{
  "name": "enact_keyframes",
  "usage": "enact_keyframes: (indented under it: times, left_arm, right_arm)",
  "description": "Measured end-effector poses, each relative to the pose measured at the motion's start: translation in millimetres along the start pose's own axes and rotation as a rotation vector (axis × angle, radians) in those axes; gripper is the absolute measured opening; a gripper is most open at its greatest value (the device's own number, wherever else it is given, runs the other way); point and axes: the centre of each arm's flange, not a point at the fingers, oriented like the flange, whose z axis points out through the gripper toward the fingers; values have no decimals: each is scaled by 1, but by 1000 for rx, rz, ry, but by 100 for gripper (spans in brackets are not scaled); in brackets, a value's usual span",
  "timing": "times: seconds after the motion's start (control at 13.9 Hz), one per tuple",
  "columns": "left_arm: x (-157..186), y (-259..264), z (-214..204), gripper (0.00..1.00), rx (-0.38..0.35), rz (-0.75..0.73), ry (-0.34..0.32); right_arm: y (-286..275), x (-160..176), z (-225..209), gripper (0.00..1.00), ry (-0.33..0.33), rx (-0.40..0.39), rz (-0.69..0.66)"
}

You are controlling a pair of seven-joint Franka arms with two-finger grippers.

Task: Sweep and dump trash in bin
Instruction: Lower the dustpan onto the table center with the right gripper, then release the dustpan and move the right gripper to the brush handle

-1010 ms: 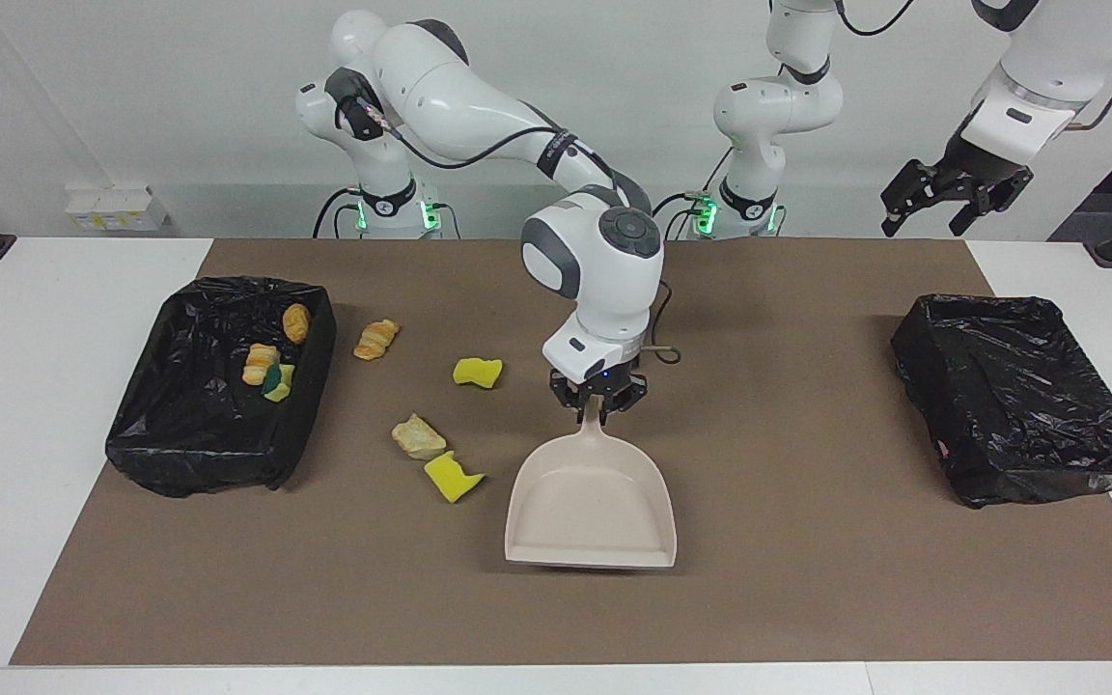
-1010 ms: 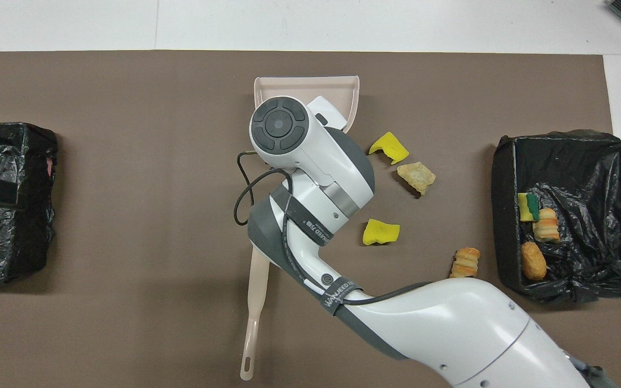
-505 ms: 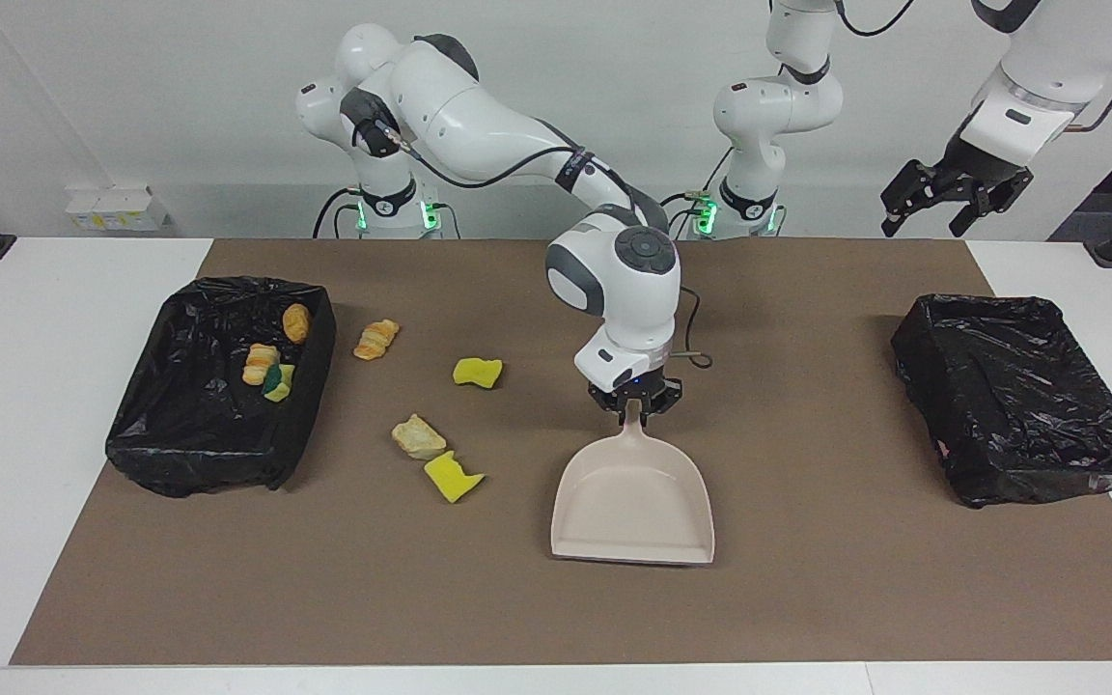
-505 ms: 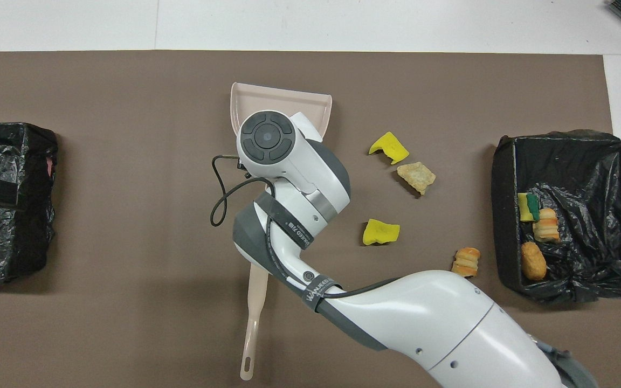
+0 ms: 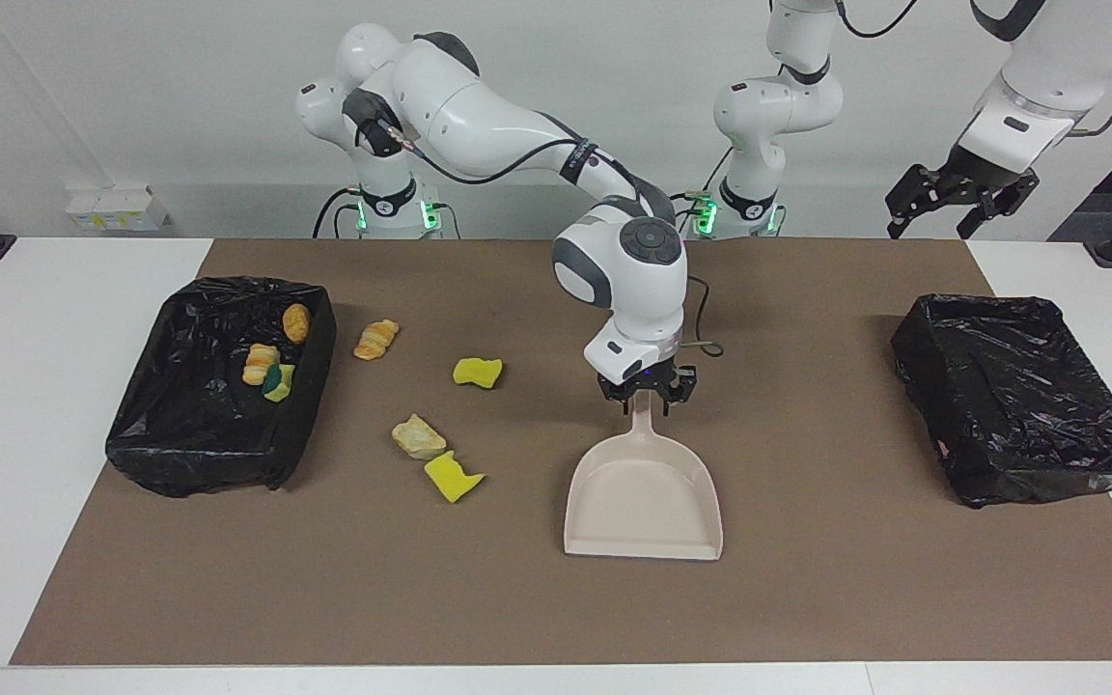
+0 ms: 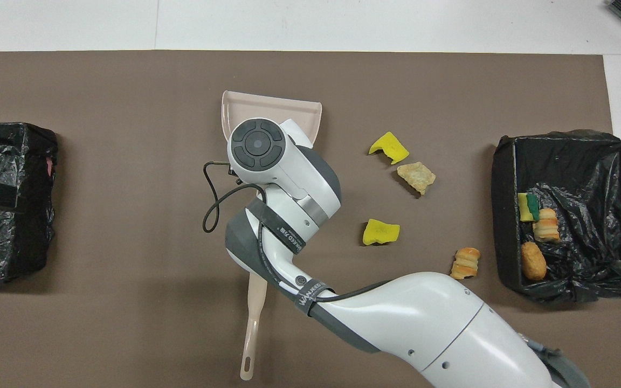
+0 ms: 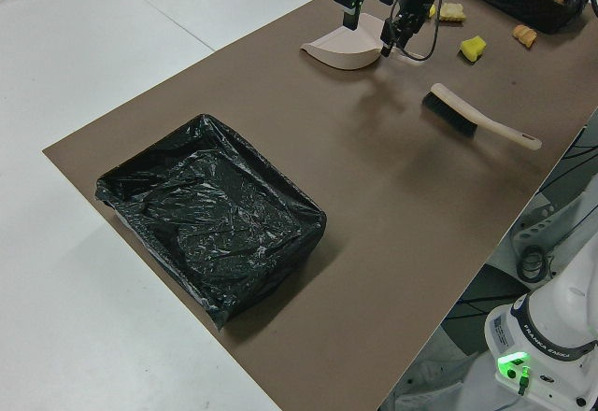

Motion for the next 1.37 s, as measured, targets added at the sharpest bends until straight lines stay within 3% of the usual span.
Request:
enact_keyframes:
  times: [0.14,0.22,0.43,0.58,0.72,0.87,1.01,1.37]
  left_arm:
    - [0,0,0,100,0,0,0]
    - [0,0,0,100,0,1,-1]
    - [0,0,1,100,1,1,-2]
    - [0,0,1,100,1,1,-3]
    - [0,0,2,100,1,1,-3]
    - [0,0,4,100,0,2,-8]
    - [0,0,5,100,0,2,-12]
    - [0,0,7,100,0,2,-16]
  right_arm:
    - [-2,1,-31,74,5,44,29]
    - [-5,-5,-48,74,13,54,62]
    - [-13,-48,-83,100,15,30,113]
    - [-12,-93,-88,100,-3,-20,95]
    - [-7,-142,-75,100,-75,-58,78]
    - [-7,-190,-49,100,-123,-87,55]
    - [-1,-231,-14,100,-123,-101,57]
    - [23,-289,10,100,-168,-106,62]
